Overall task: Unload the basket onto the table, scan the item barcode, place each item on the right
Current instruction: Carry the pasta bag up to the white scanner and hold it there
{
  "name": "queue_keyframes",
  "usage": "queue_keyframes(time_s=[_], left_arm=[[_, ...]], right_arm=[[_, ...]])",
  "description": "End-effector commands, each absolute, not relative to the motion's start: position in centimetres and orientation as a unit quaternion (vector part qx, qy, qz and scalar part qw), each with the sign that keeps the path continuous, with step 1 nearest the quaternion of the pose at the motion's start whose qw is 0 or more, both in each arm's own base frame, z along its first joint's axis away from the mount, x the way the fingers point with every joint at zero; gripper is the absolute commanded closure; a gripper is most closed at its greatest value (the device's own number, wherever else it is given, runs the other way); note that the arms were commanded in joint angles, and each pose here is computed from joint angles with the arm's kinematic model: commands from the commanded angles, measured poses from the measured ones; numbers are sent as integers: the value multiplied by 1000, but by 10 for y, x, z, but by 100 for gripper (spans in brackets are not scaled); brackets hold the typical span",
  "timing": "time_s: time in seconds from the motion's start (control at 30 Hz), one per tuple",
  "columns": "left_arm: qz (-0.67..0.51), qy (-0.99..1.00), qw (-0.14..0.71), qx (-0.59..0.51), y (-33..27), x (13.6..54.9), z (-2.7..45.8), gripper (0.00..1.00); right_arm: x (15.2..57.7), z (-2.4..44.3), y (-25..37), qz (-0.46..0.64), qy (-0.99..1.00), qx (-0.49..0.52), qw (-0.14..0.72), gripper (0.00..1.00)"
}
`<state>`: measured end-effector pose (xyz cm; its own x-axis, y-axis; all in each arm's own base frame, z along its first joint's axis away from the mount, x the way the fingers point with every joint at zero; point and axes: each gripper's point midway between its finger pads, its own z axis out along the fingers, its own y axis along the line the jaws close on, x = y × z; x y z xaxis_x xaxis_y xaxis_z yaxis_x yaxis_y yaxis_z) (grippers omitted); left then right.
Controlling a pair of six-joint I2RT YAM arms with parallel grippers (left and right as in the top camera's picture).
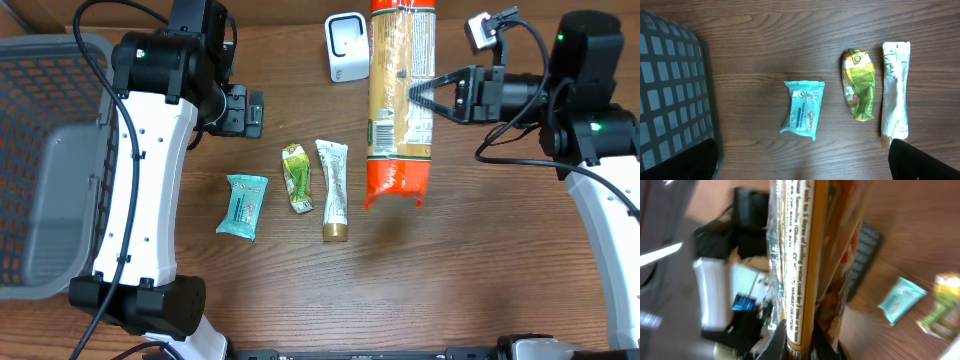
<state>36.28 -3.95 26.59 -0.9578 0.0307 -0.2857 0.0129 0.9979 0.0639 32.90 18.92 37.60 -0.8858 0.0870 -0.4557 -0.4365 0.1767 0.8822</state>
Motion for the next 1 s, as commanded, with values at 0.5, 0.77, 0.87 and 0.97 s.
queue_keyframes(time_s=[0.5, 0.77, 0.87, 0.97], left_arm=[[32, 990, 139, 16, -38, 364, 262, 0], [32, 990, 139, 16, -38, 364, 262, 0], [32, 990, 139, 16, -38, 364, 262, 0], [32, 990, 139, 16, -38, 364, 262, 0]], right_arm=[[445, 355, 147, 114, 890, -58, 437, 96], [515, 310, 175, -49, 877, -107, 466, 96], [540, 299, 185, -65, 863, -117, 488, 96], [566, 288, 195, -80, 843, -137, 514, 96]])
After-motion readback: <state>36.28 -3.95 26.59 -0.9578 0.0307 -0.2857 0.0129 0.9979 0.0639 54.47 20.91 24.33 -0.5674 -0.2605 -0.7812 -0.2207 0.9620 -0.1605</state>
